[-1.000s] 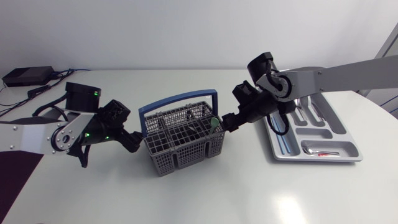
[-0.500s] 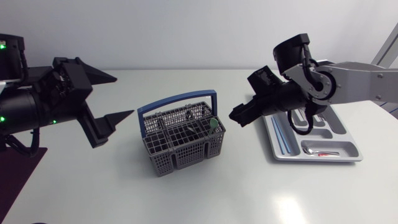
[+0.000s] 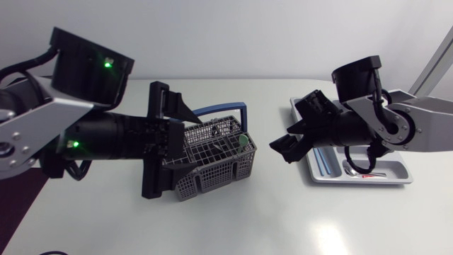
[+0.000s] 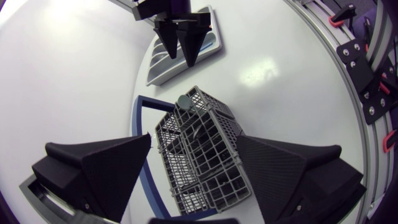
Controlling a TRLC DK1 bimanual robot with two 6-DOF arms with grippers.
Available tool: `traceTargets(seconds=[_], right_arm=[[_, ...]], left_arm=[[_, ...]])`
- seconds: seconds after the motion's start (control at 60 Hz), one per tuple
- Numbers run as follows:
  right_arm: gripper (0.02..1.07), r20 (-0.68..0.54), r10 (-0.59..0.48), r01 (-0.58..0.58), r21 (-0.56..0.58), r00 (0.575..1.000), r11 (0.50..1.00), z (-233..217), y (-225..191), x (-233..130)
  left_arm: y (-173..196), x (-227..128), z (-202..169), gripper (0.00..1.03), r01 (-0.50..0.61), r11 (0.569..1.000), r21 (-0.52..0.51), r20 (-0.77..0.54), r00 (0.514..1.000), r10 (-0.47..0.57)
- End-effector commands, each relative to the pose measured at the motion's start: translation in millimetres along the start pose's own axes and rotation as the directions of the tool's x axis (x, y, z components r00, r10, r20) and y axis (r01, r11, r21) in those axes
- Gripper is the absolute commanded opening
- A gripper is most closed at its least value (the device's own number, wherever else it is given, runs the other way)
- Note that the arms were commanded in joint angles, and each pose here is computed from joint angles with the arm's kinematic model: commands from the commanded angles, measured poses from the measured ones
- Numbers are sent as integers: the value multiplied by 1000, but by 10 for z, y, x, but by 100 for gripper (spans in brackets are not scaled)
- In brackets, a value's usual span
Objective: Unload the cutlery basket into the drawer organizer.
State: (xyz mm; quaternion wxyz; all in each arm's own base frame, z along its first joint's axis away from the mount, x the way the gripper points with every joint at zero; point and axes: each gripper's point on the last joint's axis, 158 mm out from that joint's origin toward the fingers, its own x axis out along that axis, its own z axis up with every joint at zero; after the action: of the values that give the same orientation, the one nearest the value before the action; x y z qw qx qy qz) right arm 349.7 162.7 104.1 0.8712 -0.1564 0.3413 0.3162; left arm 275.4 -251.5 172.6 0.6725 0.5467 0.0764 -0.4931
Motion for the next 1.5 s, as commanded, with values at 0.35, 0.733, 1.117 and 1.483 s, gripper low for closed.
traceTargets(seconds=[0.35, 0.733, 1.117, 1.483], right_arm=[[92, 0, 21, -21, -83, 1000, 996, -154, 168, 6], [92, 6, 18, -18, -109, 1000, 994, -178, 169, 4], [92, 30, 18, -14, -127, 999, 992, -145, 209, -52], [92, 39, 15, -10, -129, 999, 992, -122, 207, -74]], left_arm=[[69, 552, 10, 91, 171, 963, 207, -97, 983, -154], [4, 902, -187, 75, 237, 931, 277, -190, 963, -189], [37, 977, -250, 43, 215, 938, 273, -195, 967, -165], [-72, 1003, -352, 30, 239, 935, 264, -211, 960, -186]])
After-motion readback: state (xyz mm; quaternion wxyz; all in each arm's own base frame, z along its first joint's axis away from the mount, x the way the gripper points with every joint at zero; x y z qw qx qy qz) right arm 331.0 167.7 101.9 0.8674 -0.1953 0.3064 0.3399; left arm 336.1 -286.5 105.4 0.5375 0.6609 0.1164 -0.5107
